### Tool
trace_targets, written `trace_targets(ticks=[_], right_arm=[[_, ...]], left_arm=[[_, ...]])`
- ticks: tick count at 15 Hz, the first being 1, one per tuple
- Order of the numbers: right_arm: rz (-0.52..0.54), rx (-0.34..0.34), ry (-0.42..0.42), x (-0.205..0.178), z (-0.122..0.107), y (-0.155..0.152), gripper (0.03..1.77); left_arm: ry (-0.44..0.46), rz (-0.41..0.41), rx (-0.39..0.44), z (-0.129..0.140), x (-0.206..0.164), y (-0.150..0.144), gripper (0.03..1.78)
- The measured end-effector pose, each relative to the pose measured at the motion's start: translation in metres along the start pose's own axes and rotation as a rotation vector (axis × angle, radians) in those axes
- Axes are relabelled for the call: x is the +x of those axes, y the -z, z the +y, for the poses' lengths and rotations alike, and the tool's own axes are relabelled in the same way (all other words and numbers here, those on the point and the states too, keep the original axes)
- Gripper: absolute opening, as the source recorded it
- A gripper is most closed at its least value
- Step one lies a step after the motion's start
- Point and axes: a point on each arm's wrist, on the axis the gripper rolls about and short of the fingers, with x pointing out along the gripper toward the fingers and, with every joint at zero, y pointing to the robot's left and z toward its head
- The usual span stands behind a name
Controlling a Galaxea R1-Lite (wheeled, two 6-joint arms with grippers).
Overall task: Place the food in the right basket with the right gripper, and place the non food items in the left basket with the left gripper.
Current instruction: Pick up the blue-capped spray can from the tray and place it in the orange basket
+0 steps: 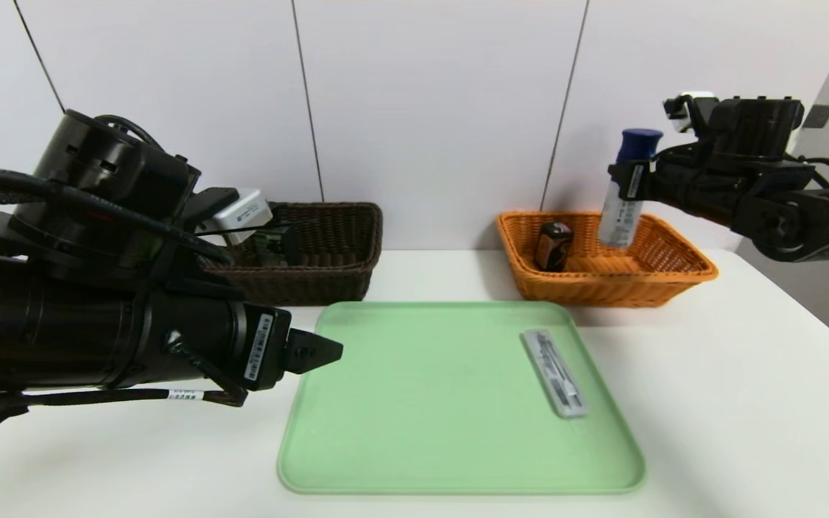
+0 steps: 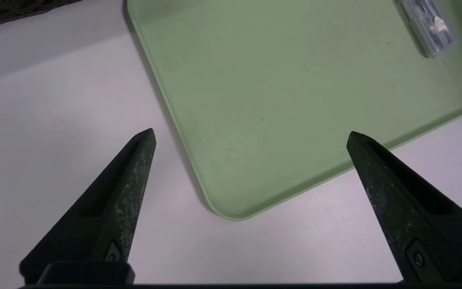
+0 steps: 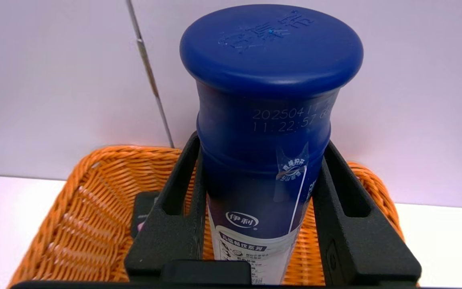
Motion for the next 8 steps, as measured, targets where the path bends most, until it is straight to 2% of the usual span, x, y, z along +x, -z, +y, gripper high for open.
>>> trace_targets(ticks=[2, 8], right_arm=[[-0.019, -0.004, 0.004, 0.011, -0.001, 0.009, 0.75], [0.032, -0.006, 0.002, 0.027, -0.001, 0.033, 0.75]], left_arm=[[0.0, -0.007, 0.0, 0.0, 0.003, -0.001, 1.69], [-0.005, 0.001, 0.007, 0.0, 0.008, -0.003, 1.69]])
